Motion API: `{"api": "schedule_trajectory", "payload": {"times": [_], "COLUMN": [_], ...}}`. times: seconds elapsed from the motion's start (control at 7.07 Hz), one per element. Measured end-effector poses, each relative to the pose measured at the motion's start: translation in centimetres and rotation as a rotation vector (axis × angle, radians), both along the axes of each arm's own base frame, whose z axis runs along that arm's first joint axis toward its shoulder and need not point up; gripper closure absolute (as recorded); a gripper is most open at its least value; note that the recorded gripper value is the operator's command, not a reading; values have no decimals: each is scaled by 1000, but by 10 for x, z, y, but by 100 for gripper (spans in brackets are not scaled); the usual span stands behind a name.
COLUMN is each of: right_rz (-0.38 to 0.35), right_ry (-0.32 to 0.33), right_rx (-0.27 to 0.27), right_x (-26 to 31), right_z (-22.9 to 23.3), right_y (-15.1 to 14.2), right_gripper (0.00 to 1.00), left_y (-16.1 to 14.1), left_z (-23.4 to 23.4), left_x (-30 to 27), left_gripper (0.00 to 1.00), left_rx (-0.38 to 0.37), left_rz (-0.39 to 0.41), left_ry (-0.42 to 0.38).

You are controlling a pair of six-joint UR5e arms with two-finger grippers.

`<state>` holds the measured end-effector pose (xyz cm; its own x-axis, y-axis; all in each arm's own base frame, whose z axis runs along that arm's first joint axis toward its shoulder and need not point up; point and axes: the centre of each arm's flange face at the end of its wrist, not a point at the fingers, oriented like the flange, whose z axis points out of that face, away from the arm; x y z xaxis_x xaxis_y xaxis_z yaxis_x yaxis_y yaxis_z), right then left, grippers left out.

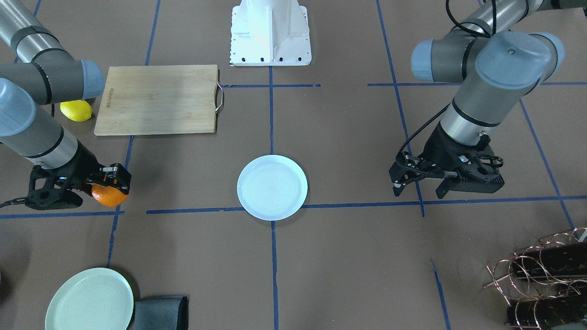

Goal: Pick orange to plate
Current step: 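Lift the orange with the right gripper and carry it over the plate, then open the right gripper to drop the orange onto the plate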

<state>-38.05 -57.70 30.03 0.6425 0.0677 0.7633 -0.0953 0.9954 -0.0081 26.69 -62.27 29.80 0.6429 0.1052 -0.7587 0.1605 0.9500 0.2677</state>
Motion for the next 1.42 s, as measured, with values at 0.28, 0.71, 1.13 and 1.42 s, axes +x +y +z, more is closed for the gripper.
{"api": "schedule_trajectory", "payload": {"times": [0.28,0.71,1.13,1.42], "right_rz": [37,53,82,105], "right_ry": [11,87,113,92], "right_rx": [-21,-22,-15,-16], "right_x": [-103,-218,-233,-208], "right_z": [-72,-117,-120,-139], "right_y": [15,35,34,12], "right_gripper": [100,11,0,0], "left_y": [-7,-8,-3,5], "left_z": [15,25,19,27], "left_x": [-26,-41,-46,-52], "left_gripper": [0,0,0,0], "left_rx": [-6,-7,12,8], "left_rz": [-21,-36,-41,-44], "left_ry": [-16,-24,-13,-18]}}
